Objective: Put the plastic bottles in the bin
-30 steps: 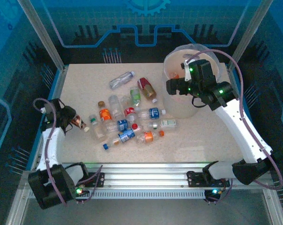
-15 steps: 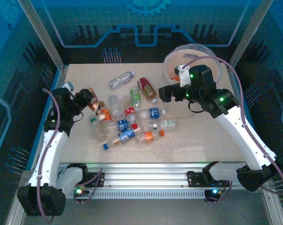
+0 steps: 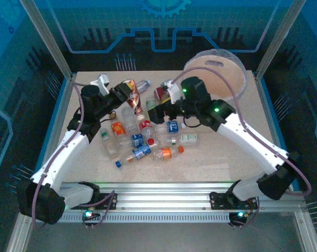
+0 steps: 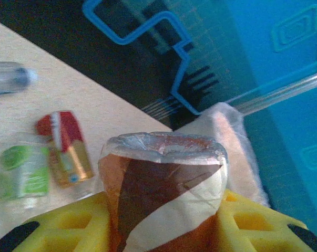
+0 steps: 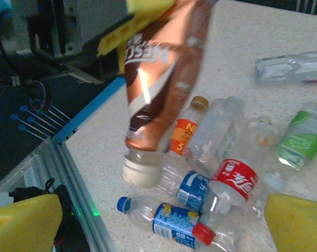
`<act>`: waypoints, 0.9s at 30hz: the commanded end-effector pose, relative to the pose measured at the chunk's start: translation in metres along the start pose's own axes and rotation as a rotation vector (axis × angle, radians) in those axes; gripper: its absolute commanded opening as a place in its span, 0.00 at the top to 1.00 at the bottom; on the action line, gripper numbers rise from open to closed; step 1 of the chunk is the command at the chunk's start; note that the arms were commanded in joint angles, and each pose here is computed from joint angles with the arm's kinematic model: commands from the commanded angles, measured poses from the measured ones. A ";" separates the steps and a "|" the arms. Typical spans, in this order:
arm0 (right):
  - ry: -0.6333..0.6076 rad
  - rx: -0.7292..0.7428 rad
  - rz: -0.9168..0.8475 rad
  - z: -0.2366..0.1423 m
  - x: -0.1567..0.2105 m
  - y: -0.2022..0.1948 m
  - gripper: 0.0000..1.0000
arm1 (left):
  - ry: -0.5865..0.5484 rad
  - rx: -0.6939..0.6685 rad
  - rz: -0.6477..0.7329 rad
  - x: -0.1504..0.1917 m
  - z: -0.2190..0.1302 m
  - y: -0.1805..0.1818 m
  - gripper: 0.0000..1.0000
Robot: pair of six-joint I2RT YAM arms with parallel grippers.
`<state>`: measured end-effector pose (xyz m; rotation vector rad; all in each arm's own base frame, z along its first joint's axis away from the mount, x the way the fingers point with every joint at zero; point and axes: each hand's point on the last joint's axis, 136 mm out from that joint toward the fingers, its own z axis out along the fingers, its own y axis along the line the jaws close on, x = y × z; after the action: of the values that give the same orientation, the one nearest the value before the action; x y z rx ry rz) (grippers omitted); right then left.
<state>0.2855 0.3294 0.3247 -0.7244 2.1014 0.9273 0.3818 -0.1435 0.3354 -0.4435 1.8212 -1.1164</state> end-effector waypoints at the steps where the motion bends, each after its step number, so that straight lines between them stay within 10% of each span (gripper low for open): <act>1: -0.029 -0.065 -0.026 0.011 -0.017 0.022 0.03 | -0.016 0.175 -0.021 -0.009 0.006 -0.050 0.77; 14: 0.007 -0.059 -0.045 0.042 -0.017 0.021 0.32 | 0.012 0.254 -0.022 0.001 0.012 -0.077 0.77; 20: -0.002 -0.009 -0.056 0.039 -0.022 0.014 0.69 | 0.008 0.263 -0.019 0.002 0.005 -0.079 0.69; 23: -0.011 0.000 -0.067 0.034 -0.027 0.014 0.84 | 0.005 0.270 -0.011 0.001 0.001 -0.081 0.53; 27: -0.020 0.057 -0.083 0.022 -0.031 0.008 0.93 | -0.025 0.266 0.029 -0.005 -0.010 -0.087 0.01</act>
<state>0.3093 0.3590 0.3163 -0.7434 2.1251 0.8399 0.3798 -0.1773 0.3811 -0.3460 1.6885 -1.2762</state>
